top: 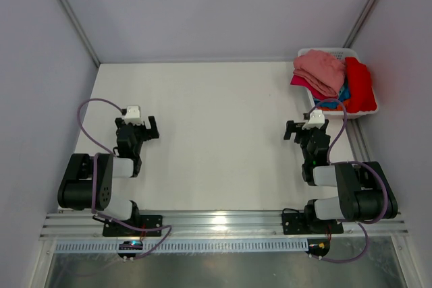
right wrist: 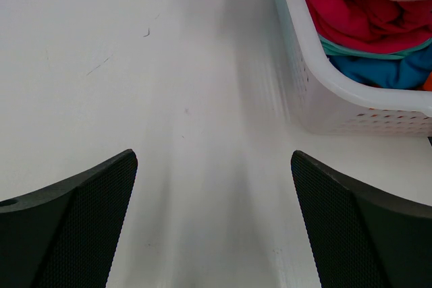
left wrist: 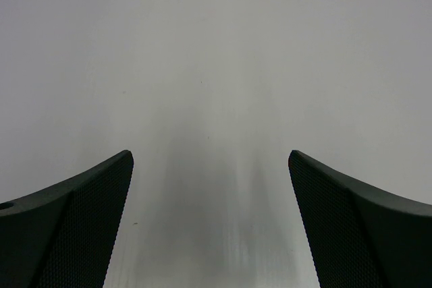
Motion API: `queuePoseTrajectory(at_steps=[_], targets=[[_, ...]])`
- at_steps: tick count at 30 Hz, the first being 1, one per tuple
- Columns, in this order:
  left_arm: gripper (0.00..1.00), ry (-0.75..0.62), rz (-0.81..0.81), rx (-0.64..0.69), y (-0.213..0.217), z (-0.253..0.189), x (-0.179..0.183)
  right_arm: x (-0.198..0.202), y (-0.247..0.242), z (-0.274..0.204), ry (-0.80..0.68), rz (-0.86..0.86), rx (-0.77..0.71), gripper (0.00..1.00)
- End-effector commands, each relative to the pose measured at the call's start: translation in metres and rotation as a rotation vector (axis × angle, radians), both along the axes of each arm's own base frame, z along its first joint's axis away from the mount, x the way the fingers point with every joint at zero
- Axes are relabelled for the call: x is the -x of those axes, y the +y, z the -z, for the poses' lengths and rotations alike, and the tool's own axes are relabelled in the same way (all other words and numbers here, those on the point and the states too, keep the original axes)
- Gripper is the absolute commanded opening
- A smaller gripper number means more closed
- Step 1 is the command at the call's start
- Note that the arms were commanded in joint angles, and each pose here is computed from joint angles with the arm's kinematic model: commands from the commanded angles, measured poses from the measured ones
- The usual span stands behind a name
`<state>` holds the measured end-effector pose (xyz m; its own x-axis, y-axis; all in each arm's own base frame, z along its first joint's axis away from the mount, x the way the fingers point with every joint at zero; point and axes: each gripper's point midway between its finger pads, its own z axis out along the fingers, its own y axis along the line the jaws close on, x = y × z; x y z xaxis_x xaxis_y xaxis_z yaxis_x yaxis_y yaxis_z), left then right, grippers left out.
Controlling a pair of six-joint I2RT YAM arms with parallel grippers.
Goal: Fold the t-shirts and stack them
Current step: Grab the tshirt from the pile
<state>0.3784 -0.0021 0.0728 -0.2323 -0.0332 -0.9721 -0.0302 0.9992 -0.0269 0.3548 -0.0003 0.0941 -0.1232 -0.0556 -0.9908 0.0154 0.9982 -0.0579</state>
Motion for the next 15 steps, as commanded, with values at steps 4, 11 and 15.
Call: queuePoseTrajectory(at_steps=[4,11,15], targets=[[0.99,-0.07,-0.024,0.0,0.0053,-0.0171,-0.0065,-0.0093,-0.0035,-0.0242,-0.083,0.022,-0.012,0.99],[0.99,-0.07,-0.022,0.002,0.0046,-0.0171,-0.0065,-0.0093,-0.0032,-0.0242,-0.083,0.02,-0.012,0.99],[0.99,-0.07,-0.022,0.002,0.0046,-0.0171,-0.0065,-0.0093,-0.0032,-0.0242,-0.083,0.02,-0.012,0.99]])
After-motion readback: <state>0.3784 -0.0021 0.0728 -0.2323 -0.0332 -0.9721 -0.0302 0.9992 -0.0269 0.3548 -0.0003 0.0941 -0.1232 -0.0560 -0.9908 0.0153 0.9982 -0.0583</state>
